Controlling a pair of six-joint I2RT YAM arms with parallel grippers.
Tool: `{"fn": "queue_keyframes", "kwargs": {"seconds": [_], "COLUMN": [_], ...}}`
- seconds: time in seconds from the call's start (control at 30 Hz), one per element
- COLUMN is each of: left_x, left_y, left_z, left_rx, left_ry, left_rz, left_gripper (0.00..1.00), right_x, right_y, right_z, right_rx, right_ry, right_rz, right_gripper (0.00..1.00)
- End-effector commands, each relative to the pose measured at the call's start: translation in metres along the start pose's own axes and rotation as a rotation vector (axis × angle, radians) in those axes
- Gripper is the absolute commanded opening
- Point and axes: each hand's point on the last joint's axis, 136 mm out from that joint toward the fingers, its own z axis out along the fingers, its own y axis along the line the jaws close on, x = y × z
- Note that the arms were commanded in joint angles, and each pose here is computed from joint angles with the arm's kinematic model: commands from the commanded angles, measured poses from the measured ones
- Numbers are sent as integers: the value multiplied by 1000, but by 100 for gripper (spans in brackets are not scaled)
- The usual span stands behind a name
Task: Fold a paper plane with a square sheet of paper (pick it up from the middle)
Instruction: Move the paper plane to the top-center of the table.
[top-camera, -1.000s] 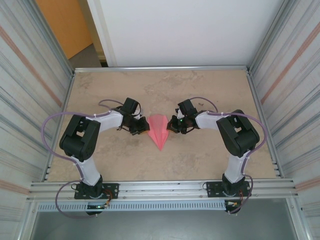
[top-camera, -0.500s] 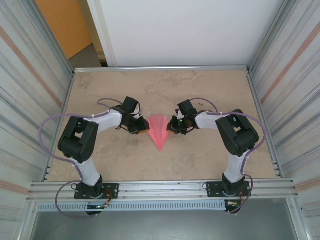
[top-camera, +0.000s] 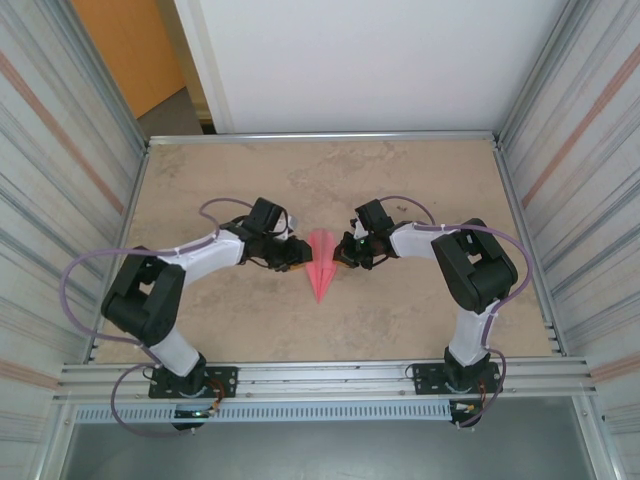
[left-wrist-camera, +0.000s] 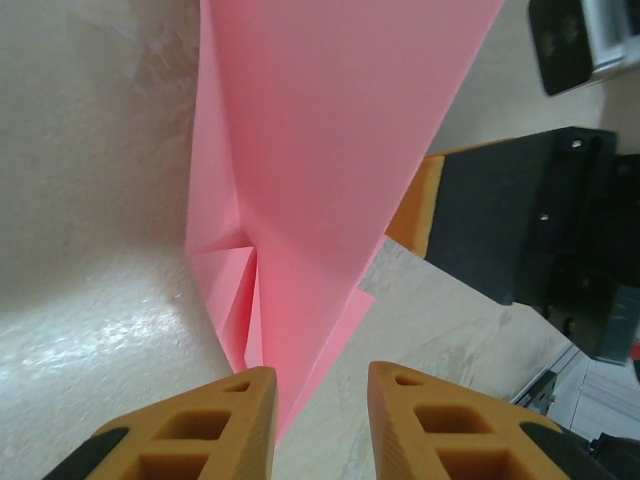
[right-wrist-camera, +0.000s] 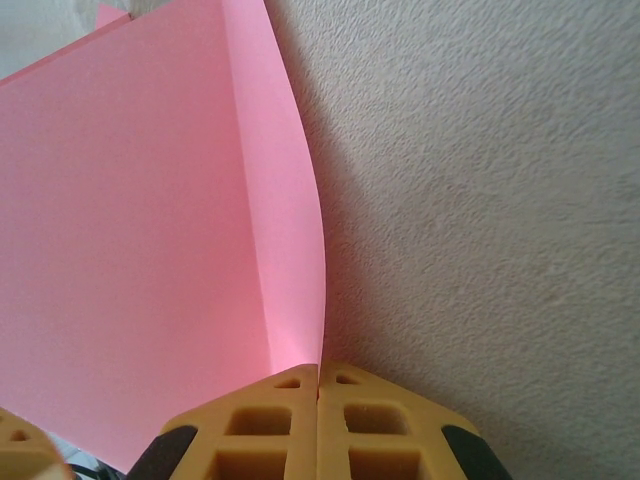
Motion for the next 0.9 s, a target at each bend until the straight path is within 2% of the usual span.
{"fn": "queue_keyframes", "kwargs": {"seconds": [0.0, 0.27, 0.47, 0.87], "left_x": [-8, -15, -7, 20], "left_y": [-9, 5, 12, 4], "left_z": [5, 13, 16, 27], "left_rx": [5, -72, -88, -89], "left_ry": [11, -13, 6, 61], "left_rz": [27, 47, 47, 38], "left_gripper": [32, 36, 40, 43], "right_x": [0, -1, -2, -4], "right_y": [11, 10, 9, 9], "right_z": [2, 2, 2, 1], "right_rx": [-24, -22, -20, -21], "right_ry": [12, 11, 11, 7], "right_rz": [7, 6, 10, 12], "right_gripper": [2, 2, 2, 2]}}
